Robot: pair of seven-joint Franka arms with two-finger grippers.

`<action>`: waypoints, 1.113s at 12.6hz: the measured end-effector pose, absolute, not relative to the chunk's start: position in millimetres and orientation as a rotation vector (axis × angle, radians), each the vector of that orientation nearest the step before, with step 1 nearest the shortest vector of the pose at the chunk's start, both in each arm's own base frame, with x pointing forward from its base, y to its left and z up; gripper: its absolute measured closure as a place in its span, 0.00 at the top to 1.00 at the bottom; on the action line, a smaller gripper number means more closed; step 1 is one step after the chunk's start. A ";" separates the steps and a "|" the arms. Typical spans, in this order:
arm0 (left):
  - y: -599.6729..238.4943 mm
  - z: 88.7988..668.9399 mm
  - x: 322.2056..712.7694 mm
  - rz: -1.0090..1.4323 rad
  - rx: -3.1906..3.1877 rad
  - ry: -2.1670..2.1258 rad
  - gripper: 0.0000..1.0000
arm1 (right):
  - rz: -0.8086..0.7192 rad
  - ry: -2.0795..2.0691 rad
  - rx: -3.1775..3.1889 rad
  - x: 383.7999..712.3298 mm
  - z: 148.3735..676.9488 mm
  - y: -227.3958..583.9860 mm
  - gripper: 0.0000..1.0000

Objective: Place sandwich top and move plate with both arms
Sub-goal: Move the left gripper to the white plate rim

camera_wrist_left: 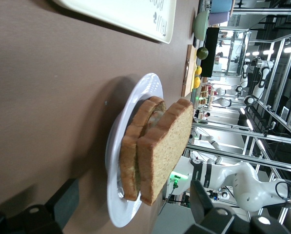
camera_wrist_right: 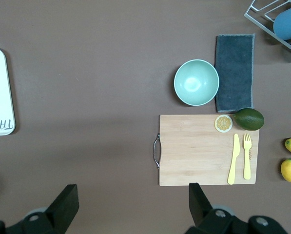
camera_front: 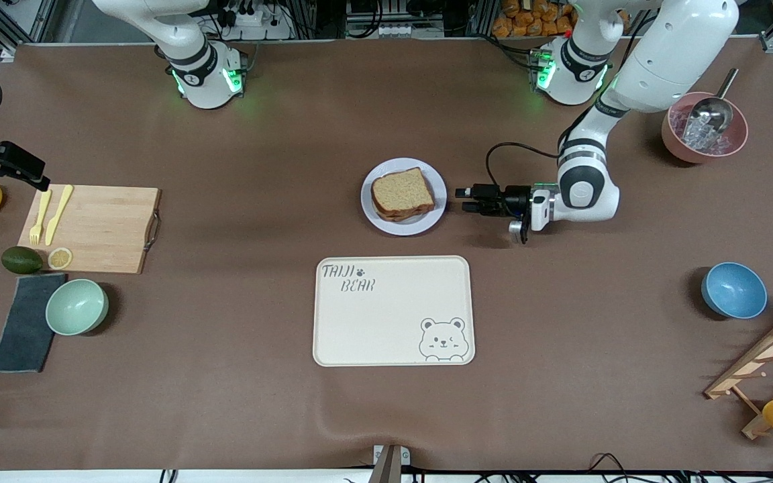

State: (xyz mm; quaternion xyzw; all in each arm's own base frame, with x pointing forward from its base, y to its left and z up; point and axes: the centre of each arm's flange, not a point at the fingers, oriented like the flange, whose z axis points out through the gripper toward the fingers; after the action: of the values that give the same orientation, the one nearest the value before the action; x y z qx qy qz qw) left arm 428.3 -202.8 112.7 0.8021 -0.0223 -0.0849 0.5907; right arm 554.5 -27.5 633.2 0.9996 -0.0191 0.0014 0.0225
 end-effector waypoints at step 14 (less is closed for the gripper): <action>-231.3 90.0 417.3 -0.167 1.810 -0.089 0.86 | 0.004 -0.059 3.096 554.6 633.1 -27.5 1.00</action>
State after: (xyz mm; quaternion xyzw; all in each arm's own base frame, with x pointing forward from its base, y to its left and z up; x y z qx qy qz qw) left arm 417.3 -231.3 90.0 0.7851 -0.0385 -0.0725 0.6139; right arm 554.6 -27.5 633.1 0.9996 -0.0190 0.0014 0.0225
